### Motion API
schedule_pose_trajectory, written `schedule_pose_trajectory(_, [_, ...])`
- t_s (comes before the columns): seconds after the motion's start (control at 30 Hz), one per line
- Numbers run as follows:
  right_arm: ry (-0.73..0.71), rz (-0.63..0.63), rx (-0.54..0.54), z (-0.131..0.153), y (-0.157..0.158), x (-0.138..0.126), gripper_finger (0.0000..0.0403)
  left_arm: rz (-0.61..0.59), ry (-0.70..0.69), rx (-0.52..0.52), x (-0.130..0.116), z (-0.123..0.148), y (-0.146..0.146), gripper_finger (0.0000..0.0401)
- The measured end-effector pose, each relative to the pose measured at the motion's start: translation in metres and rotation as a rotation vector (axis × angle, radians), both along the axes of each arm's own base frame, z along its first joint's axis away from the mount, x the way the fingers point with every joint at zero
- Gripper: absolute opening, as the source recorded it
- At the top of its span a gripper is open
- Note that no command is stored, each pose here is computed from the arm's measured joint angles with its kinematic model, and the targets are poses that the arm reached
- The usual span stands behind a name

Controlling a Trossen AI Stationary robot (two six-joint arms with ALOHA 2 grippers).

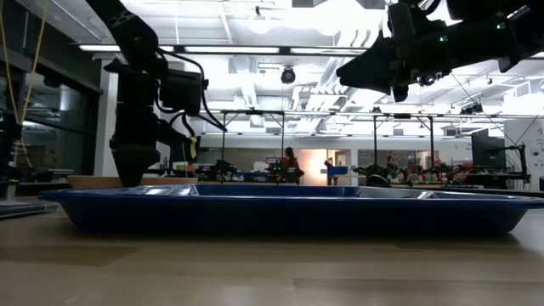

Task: Pick and place plate/cup/fork/spoon on tray
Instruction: Put the light orange plate on the blue serving tray

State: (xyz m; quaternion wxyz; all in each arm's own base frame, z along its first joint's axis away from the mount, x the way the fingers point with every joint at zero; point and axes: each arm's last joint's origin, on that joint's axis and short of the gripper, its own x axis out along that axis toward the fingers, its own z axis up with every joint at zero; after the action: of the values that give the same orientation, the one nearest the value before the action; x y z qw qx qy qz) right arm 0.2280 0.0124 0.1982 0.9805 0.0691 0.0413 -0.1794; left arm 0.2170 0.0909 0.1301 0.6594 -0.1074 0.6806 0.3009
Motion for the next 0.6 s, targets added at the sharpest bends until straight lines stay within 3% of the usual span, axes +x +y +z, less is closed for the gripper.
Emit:
schedule_pose_trajectory(0.17, [0.001, -0.001, 0.000, 0.000, 0.000, 0.000, 0.0122, 0.010, -0.029, 0.003, 0.000, 0.004, 0.000, 0.0133])
schedule_pose_trajectory(0.4, [0.008, -0.001, -0.001, -0.001, 0.000, 0.000, 0.0122, -0.024, -0.033, 0.053, -0.005, 0.014, -0.001, 0.0023])
schedule_pose_trajectory(0.6, [0.009, -0.006, -0.002, -0.001, 0.000, 0.000, 0.0122, -0.034, -0.071, 0.127, -0.015, 0.038, -0.005, 0.0016])
